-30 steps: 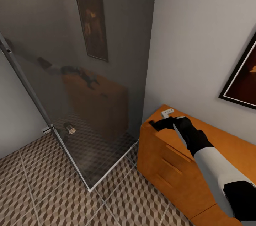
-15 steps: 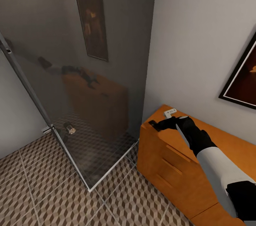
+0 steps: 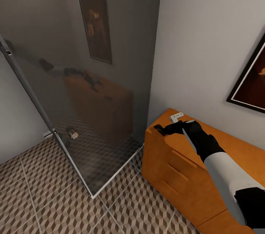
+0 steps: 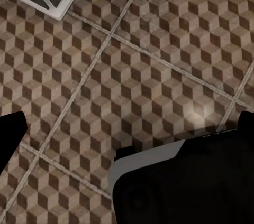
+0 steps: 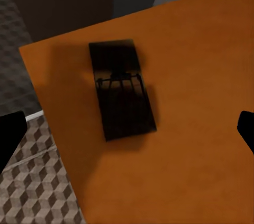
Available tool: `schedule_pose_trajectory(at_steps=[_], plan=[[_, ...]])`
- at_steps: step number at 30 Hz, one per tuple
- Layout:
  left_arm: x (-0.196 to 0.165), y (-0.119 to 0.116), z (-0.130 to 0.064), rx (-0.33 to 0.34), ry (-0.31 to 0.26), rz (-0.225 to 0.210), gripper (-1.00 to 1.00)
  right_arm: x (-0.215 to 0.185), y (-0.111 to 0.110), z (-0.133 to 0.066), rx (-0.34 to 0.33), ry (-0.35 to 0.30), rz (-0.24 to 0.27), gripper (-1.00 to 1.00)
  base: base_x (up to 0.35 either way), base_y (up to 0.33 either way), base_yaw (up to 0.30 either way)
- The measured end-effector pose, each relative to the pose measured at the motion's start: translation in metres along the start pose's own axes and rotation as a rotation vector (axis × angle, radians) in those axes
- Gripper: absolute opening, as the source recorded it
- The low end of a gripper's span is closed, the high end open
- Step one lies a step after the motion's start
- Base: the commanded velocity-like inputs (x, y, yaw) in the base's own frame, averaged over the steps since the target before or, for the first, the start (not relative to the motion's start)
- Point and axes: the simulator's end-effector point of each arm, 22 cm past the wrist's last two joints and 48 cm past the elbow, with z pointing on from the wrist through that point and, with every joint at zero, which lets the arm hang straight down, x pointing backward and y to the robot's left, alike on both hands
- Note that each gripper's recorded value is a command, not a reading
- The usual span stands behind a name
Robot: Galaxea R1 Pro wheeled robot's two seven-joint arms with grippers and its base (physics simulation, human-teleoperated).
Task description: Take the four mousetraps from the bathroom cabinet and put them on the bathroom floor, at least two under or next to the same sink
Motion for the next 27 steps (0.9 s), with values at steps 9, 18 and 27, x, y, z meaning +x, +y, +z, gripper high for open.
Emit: schedule_pose_trajectory(at_steps=[9, 18, 27], plan=[[0.004, -0.002, 0.0, 0.003, 0.011, -0.001, 1.0, 0.006, 0.001, 0.005, -0.002, 0.011, 0.001, 1.0, 0.0, 0.0, 0.0], [0.011, -0.004, -0.002, 0.007, 0.026, -0.003, 1.0, 0.019, 0.002, 0.013, -0.007, 0.036, 0.007, 1.0, 0.0, 0.0, 0.0], [0.015, -0.006, -0.003, 0.01, 0.034, -0.004, 1.0, 0.025, 0.002, 0.017, -0.009, 0.047, 0.009, 1.0, 0.0, 0.0, 0.0]])
